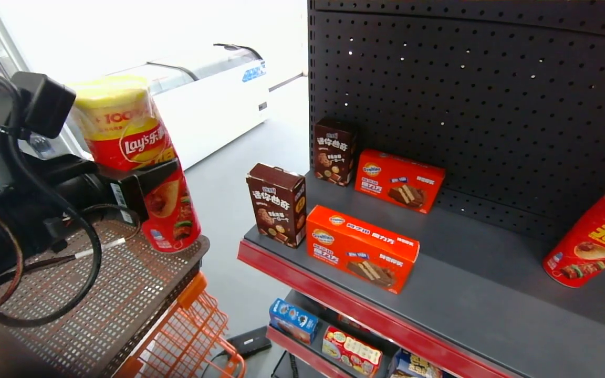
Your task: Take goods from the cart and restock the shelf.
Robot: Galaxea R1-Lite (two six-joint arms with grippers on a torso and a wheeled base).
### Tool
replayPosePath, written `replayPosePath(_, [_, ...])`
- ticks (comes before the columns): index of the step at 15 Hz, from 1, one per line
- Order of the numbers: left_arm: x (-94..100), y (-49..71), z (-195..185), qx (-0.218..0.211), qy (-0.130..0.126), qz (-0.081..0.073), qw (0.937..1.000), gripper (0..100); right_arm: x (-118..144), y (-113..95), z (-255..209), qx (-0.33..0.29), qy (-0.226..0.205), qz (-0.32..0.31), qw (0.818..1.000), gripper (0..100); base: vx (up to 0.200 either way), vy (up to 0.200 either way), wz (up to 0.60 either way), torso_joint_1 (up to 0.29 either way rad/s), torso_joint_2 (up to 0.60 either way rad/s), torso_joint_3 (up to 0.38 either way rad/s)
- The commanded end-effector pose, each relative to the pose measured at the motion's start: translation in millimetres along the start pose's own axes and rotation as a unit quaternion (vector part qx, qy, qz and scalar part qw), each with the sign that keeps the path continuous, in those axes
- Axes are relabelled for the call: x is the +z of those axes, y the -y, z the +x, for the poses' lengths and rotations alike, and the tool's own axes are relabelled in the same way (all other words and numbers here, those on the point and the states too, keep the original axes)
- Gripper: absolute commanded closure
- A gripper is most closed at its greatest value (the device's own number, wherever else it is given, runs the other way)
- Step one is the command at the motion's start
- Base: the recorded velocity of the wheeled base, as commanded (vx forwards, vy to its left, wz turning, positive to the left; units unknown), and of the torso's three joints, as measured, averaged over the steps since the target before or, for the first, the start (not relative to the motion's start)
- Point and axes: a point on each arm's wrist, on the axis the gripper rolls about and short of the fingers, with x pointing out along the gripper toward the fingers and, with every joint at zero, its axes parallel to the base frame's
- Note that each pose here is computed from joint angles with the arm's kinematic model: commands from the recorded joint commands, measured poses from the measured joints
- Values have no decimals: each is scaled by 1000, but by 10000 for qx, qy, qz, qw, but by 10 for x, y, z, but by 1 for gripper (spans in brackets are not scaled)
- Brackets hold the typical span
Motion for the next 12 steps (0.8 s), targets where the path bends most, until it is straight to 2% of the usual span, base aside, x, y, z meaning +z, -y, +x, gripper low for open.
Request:
replayPosePath(1, [105,61,-186,-143,272,4,9995,100,1,0,0,-1,8,-1,10000,0,0,0,0,0,0,0])
replayPosePath(3, [103,180,-188,-958,282,-134,9949,100,-1,0,0,-1,0,-1,10000,0,0,0,0,0,0,0])
replayPosePath(5, [97,215,-207,-1751,282,-219,9839,100,-1,0,0,-1,0,-1,10000,0,0,0,0,0,0,0])
replayPosePath(6, [97,215,-207,-1751,282,-219,9839,100,-1,0,0,-1,0,-1,10000,0,0,0,0,0,0,0])
replayPosePath(7, [29,236,-200,-2280,217,-311,9729,100,1,0,0,-1,8,-1,10000,0,0,0,0,0,0,0])
replayPosePath(8, [7,252,-202,-2393,181,-316,9703,100,-1,0,0,-1,0,-1,10000,0,0,0,0,0,0,0])
replayPosePath(9, [-30,254,-203,-2393,139,-311,9703,100,-1,0,0,-1,0,-1,10000,0,0,0,0,0,0,0])
replayPosePath(10, [-27,254,-202,-2392,214,-295,9703,100,1,0,0,-1,8,-1,10000,0,0,0,0,0,0,0])
replayPosePath(12, [-29,346,-220,-2621,247,-300,9642,100,-1,0,0,-1,0,-1,10000,0,0,0,0,0,0,0])
